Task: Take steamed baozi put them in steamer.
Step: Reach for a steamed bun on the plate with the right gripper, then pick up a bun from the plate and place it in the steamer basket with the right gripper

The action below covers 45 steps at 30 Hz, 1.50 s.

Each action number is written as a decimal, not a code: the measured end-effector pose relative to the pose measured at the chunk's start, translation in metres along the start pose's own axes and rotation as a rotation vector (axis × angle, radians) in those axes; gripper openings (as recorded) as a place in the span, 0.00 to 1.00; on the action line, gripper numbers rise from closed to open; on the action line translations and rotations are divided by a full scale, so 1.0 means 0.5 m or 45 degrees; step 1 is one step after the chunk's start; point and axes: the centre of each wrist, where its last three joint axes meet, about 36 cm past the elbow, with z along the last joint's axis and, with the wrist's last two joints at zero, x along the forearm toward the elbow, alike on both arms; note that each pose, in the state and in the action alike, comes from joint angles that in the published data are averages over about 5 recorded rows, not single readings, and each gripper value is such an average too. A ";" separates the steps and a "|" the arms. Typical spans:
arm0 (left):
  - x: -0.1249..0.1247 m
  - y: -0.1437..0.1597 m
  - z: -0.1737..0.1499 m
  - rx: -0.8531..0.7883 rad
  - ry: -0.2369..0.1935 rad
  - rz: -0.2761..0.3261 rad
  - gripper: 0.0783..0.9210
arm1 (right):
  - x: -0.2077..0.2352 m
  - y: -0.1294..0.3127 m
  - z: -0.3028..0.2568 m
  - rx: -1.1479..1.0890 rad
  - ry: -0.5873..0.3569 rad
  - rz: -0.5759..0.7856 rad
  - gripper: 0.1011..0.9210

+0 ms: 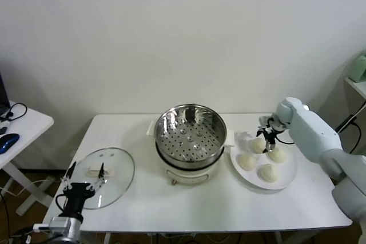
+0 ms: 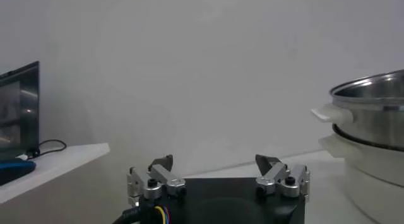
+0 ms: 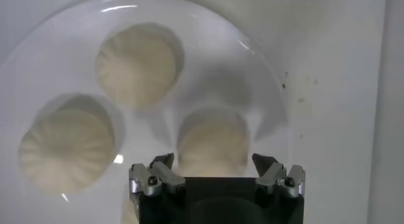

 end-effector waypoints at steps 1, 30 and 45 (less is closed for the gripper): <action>0.000 0.000 0.000 0.000 0.000 -0.001 0.88 | -0.001 0.001 0.001 -0.001 0.002 -0.001 0.79; 0.001 0.004 0.001 0.003 0.009 -0.027 0.88 | 0.094 -0.045 -0.028 0.153 -0.009 0.049 0.65; 0.003 0.006 0.001 0.001 0.012 -0.038 0.88 | 0.362 -0.121 -0.227 0.640 -0.012 0.223 0.66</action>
